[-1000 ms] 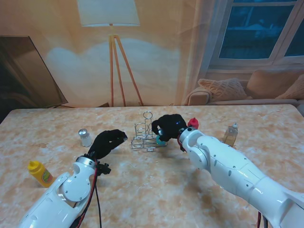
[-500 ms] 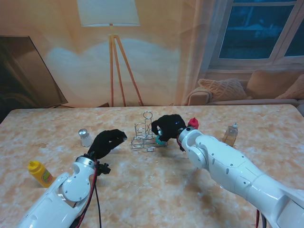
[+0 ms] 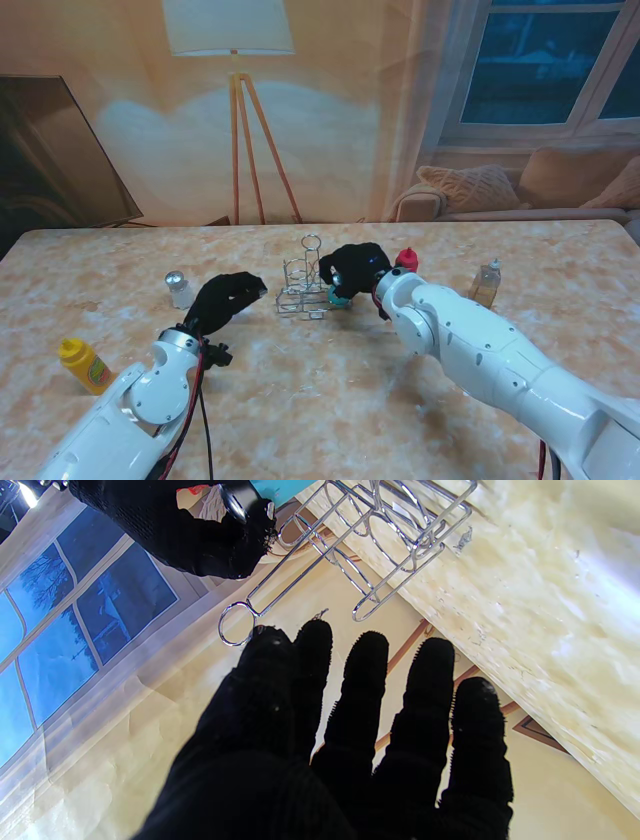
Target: Place the seasoning bottles into the rack
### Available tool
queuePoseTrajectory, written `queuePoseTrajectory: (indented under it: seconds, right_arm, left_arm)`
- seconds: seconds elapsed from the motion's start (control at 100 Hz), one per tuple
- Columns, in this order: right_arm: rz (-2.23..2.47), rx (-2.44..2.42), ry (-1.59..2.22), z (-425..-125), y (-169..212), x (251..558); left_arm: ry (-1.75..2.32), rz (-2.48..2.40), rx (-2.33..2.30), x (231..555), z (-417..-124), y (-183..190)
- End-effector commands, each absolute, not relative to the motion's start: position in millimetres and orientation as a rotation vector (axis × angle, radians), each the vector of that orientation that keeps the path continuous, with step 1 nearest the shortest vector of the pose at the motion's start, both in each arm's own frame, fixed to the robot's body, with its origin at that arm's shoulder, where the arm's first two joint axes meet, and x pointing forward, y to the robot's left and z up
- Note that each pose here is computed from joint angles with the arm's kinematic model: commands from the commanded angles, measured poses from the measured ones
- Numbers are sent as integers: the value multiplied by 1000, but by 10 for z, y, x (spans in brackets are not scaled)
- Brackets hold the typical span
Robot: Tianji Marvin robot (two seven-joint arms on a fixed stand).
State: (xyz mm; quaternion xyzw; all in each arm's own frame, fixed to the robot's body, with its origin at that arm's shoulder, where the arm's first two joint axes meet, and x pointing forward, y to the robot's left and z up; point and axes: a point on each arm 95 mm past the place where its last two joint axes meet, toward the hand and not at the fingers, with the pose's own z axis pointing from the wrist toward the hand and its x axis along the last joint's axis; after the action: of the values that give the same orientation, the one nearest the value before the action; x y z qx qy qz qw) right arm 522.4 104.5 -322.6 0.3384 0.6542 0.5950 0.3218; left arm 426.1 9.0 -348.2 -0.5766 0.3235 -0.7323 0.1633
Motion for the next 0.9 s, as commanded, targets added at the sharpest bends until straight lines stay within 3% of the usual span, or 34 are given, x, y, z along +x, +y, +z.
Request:
queuePoseTrajectory:
  seconds: [0.0,0.89]
  right_arm:
    - [1562,894,1736,-3250,1098,5190]
    - [1573,889,1739,-3174,1100,5130]
  left_arm:
    - [935,-2089,-1653,4254,-3495,73]
    - [937,-2088,-1648,4257,-3489,74]
